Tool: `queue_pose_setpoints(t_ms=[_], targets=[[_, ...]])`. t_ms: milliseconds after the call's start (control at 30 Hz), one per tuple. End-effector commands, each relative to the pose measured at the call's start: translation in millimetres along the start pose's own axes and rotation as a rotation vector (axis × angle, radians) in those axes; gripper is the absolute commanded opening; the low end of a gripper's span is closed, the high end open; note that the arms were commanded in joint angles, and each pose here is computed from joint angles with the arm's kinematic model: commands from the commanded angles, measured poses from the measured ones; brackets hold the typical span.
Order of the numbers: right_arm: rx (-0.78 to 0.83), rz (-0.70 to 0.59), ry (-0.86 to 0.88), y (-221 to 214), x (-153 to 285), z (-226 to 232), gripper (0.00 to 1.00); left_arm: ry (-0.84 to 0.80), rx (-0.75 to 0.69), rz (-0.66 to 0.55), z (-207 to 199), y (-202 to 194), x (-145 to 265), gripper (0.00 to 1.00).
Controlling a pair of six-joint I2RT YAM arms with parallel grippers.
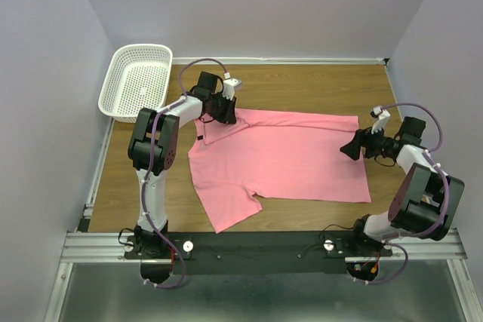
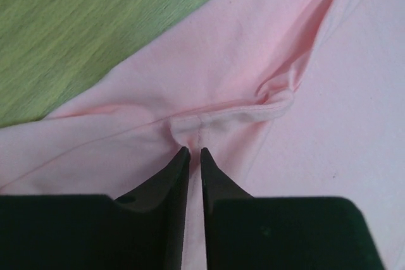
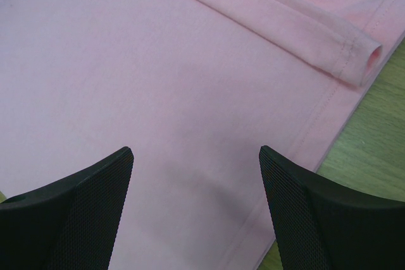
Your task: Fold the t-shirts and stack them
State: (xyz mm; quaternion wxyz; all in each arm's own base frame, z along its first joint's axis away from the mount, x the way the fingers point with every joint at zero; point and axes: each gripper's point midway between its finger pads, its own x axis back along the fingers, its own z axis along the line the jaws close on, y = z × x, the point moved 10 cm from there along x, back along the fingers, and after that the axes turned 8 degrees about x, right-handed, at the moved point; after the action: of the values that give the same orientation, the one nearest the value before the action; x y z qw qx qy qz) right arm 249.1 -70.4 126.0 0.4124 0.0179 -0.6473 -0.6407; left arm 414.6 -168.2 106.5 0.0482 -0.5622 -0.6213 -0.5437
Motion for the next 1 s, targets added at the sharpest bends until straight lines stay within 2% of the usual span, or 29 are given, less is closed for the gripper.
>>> queue_pose_setpoints(t_ms=[0, 67, 133, 367, 467, 500, 600, 667, 967], targets=[[0.009, -0.012, 0.014, 2.5, 1.9, -0.1, 0.88, -0.053, -0.025, 0.004, -10.6, 5.4, 7.6, 0.15], [0.008, -0.011, 0.012, 2.9, 2.3, 0.2, 0.88, -0.058, -0.026, 0.001, -11.7, 5.3, 8.8, 0.13], [0.011, -0.013, 0.009, 3.9, 3.2, 0.7, 0.88, -0.059, -0.026, -0.002, -13.4, 3.9, 11.4, 0.01], [0.019, -0.021, 0.003, 6.6, 6.0, 2.7, 0.88, -0.102, -0.049, -0.059, -35.9, 2.2, 31.6, 0.0], [0.02, -0.023, 0.004, 7.1, 6.7, 3.7, 0.88, -0.065, -0.054, -0.083, -39.5, 3.4, 38.5, 0.0], [0.02, -0.024, 0.001, 7.4, 7.2, 3.4, 0.88, -0.042, -0.056, -0.102, -37.9, 6.1, 39.5, 0.07], [0.017, -0.022, 0.001, 6.6, 7.7, 3.8, 0.88, 0.025, -0.045, -0.121, -32.3, 11.2, 38.9, 0.36], [0.016, -0.021, -0.001, 5.7, 8.1, 3.6, 0.88, 0.041, -0.042, -0.118, -27.7, 16.9, 32.5, 0.42], [0.014, -0.024, 0.0, 6.1, 9.0, 2.1, 0.88, 0.094, -0.04, -0.047, -9.3, 24.4, 9.4, 0.43]])
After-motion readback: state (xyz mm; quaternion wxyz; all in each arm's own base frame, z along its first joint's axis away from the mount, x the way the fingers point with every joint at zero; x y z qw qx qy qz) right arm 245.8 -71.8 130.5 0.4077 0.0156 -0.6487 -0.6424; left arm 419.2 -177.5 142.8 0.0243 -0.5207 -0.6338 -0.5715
